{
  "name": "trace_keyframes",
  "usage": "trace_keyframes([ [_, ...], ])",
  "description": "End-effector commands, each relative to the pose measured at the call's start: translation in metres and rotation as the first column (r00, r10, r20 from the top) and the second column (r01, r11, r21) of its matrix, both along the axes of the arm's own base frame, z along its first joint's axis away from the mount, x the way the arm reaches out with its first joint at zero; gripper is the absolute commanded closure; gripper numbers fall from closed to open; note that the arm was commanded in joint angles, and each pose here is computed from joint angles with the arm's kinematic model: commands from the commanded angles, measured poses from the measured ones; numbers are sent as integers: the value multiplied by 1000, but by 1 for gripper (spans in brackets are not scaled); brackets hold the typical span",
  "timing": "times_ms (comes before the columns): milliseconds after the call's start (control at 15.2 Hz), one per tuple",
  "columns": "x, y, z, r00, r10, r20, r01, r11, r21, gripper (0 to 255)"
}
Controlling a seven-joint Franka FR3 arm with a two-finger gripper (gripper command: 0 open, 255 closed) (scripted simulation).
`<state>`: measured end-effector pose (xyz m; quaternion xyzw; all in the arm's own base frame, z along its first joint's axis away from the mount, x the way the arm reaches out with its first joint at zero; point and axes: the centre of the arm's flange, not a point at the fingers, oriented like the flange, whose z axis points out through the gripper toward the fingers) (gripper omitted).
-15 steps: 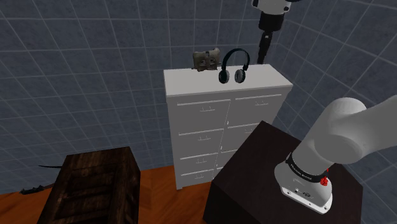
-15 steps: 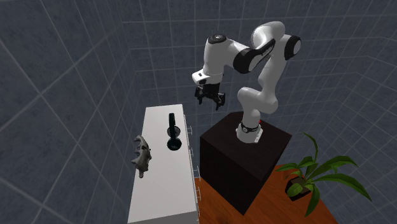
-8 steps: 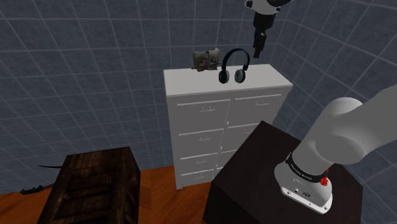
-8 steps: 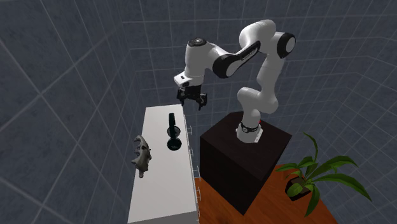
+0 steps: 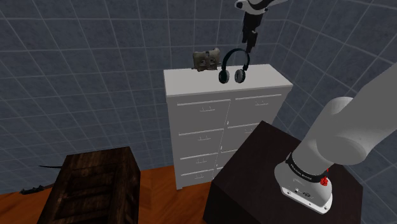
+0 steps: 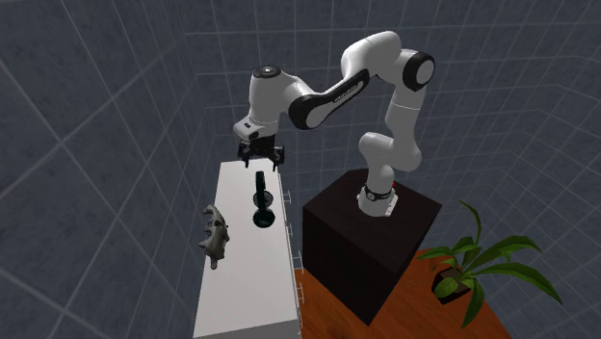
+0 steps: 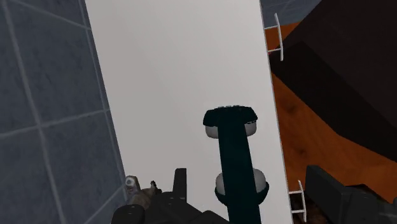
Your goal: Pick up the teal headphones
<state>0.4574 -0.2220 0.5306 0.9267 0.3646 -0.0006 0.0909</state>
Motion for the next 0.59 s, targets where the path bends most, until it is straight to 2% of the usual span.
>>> trace_keyframes([
  [0, 6, -5, -6, 1000, 26, 2, -26, 1000, -6, 0],
  [528, 6, -5, -41, 1000, 26, 2, -26, 1000, -6, 0],
])
